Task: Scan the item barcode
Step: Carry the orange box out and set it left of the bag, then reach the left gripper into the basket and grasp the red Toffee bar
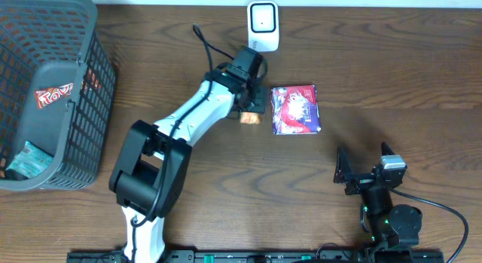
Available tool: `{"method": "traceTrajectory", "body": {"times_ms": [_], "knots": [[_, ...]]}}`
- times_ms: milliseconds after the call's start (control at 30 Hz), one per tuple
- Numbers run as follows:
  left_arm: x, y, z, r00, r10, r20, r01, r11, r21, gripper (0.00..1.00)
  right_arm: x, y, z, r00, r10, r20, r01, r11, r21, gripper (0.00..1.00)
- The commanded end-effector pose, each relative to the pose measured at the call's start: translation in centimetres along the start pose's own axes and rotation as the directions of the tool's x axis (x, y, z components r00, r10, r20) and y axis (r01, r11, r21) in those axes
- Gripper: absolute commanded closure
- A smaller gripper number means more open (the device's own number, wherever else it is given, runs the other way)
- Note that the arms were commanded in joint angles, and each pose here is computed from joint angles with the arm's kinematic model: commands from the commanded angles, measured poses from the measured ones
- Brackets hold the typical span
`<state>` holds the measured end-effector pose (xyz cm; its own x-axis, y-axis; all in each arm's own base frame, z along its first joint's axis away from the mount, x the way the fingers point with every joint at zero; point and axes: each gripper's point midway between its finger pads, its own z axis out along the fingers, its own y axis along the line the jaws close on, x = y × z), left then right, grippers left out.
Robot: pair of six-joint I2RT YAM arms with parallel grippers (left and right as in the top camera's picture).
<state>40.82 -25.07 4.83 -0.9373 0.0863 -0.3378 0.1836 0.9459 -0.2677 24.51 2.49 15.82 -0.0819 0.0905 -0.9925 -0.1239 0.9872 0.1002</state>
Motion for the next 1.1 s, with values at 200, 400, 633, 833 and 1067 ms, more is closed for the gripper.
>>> {"method": "traceTrajectory", "body": {"times_ms": [200, 400, 633, 833, 1067], "knots": [[-6.9, 2.8, -7.9, 0.972, -0.072, 0.222, 0.073, 0.997, 0.002, 0.27, 0.1, 0.0, 0.0, 1.0, -0.013, -0.003, 0.013, 1.0, 0.0, 0.01], [-14.5, 10.9, -26.9, 0.74, -0.095, 0.666, 0.209, 0.973, -0.094, 0.25, 0.1, 0.0, 0.0, 1.0, -0.013, -0.004, 0.013, 1.0, 0.0, 0.01], [-10.7, 27.2, -37.7, 0.522, -0.176, 0.834, 0.638, 0.73, -0.246, 0.02, 0.1, 0.0, 0.0, 1.0, -0.013, -0.003, 0.013, 1.0, 0.0, 0.01], [-3.1, 38.6, -37.5, 0.206, -0.468, 0.86, 0.941, 0.335, -0.043, 0.02, 0.1, 0.0, 0.0, 1.0, -0.013, -0.003, 0.013, 1.0, 0.0, 0.01], [-2.5, 43.8, -31.6, 0.119, -0.625, 0.771, 0.967, 0.248, 0.052, 0.02, 0.1, 0.0, 0.0, 1.0, -0.013, -0.004, 0.013, 1.0, 0.0, 0.01]]}}
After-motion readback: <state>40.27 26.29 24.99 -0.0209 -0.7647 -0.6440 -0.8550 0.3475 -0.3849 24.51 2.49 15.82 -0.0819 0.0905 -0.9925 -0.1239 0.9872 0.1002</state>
